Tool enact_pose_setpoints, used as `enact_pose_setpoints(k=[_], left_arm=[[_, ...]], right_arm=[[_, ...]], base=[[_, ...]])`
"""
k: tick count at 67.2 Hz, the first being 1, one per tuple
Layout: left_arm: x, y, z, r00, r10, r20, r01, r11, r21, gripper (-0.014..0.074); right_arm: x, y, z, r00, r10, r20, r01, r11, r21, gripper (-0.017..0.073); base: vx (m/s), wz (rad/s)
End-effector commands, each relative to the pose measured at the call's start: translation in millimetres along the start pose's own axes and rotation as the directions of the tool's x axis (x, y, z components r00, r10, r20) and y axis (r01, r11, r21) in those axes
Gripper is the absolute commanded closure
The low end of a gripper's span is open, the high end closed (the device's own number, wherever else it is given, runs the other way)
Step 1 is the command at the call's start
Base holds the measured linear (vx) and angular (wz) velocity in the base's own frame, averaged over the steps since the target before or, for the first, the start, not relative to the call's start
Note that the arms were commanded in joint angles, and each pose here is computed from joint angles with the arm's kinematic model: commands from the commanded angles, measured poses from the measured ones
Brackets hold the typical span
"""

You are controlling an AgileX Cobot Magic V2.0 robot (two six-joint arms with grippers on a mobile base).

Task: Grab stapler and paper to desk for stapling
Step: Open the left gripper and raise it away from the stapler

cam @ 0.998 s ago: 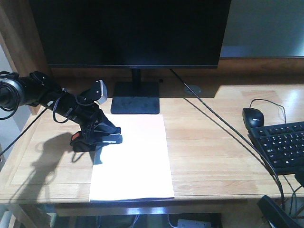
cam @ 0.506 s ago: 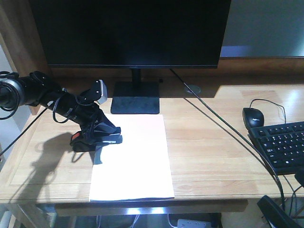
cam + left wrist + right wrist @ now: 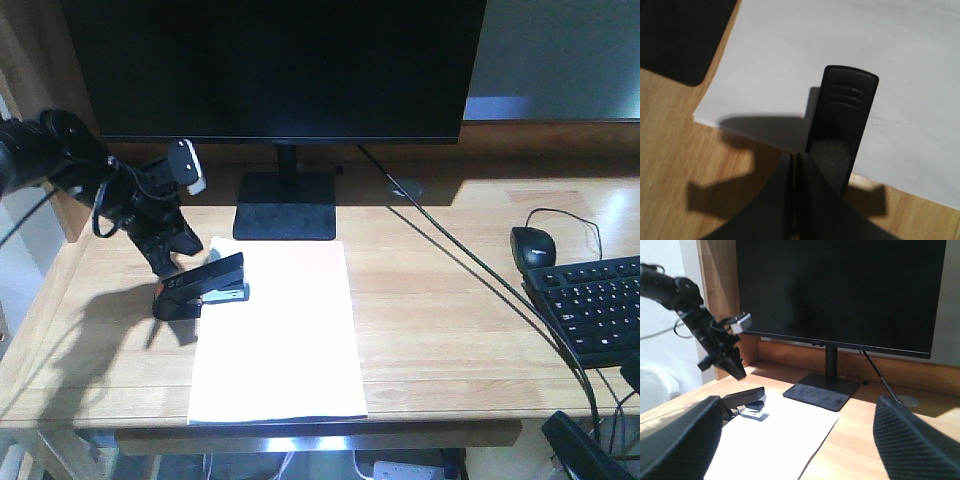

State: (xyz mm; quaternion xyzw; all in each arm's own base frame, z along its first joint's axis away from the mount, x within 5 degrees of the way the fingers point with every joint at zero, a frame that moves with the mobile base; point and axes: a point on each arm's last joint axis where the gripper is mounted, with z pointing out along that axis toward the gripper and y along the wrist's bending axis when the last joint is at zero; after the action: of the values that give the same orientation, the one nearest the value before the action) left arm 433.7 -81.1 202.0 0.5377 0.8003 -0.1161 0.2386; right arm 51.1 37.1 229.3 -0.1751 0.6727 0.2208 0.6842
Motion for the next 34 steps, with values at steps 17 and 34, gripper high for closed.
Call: enact_pose_setpoints(k=[17,34], left_arm=[[-32,-13.6,-100,0.962,-0.264,0.071,0.274,0.931,-0.242,0.0600],[-46,-33.4,-157,0.870,-0.438,0.225,0.490,0.819,-0.299,0.0600]], right_arm=[[-9,-1.3,0,0.999,-0.048,0.016,0.048,0.999,0.021,-0.0022],[-9,-1.3,0,0.999,-0.048,0.016,0.048,0.999,0.021,-0.0022]], base=[[0.00,0.00],[0.00,0.00]])
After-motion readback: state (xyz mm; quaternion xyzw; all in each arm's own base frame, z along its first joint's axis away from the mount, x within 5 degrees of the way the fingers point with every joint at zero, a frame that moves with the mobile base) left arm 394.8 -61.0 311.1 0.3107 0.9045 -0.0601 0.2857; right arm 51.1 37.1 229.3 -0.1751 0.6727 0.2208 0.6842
